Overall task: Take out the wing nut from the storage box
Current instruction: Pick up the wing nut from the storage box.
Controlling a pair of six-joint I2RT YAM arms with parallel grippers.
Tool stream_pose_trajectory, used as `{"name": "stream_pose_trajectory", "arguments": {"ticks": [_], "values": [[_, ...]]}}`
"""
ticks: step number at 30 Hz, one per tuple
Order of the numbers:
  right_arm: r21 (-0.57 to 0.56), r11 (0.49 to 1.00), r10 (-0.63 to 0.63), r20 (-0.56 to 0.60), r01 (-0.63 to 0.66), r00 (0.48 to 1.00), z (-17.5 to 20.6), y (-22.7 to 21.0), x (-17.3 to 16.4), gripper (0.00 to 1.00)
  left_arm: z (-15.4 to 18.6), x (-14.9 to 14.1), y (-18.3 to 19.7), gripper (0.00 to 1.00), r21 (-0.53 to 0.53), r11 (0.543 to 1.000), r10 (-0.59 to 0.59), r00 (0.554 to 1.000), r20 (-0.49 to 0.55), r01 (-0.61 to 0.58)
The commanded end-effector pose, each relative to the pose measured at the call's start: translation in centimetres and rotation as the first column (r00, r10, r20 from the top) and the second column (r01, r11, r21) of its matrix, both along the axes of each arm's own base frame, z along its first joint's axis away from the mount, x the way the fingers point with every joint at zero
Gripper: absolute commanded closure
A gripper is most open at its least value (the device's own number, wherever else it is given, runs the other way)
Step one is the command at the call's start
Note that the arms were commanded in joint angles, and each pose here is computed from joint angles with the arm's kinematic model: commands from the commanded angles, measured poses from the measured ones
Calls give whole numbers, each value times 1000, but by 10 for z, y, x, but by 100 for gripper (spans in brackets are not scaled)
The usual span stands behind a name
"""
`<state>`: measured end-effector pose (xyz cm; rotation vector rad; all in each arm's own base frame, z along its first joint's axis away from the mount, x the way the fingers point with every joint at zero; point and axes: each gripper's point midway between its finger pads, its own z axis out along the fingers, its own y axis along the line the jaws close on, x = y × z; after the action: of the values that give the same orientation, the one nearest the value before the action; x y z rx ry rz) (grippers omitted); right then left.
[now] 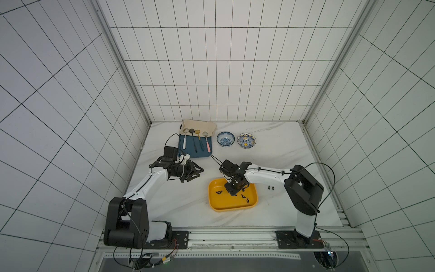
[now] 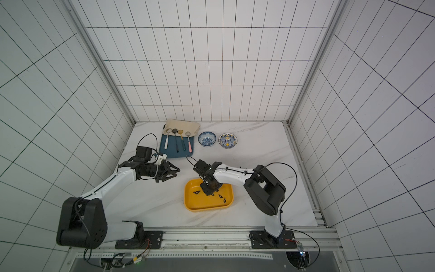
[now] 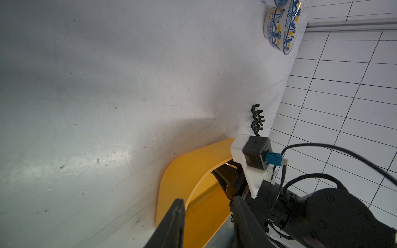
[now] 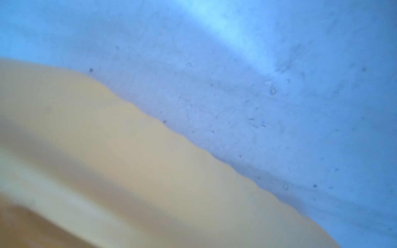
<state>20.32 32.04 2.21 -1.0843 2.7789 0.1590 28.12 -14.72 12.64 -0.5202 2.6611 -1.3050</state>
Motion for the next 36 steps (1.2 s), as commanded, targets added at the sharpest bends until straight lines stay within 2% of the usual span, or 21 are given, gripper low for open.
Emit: {"name": "stream_pose_trajectory", "arguments": {"ticks": [1, 5, 15, 24, 36], "values": [[-52, 992, -119, -17, 118, 993, -10, -11, 7, 78, 0, 2, -1, 60, 1, 1000, -14, 999, 29, 14], [-50, 989, -138, -30, 137, 990, -9, -12, 4, 74, -1, 3, -1, 60, 1, 1000, -15, 999, 28, 15], [-34, 993, -115, -12, 115, 993, 3, -13, -4, 73, -1, 2, -2, 60, 0, 1000, -18, 999, 27, 18], [36, 995, -94, -78, 97, 992, 14, -12, -23, 70, -1, 0, -3, 60, -1, 1000, -22, 999, 27, 22], [-14, 998, -68, -95, 67, 993, -4, -12, -31, 70, -3, -2, -5, 60, 5, 1000, -27, 999, 23, 27]]}}
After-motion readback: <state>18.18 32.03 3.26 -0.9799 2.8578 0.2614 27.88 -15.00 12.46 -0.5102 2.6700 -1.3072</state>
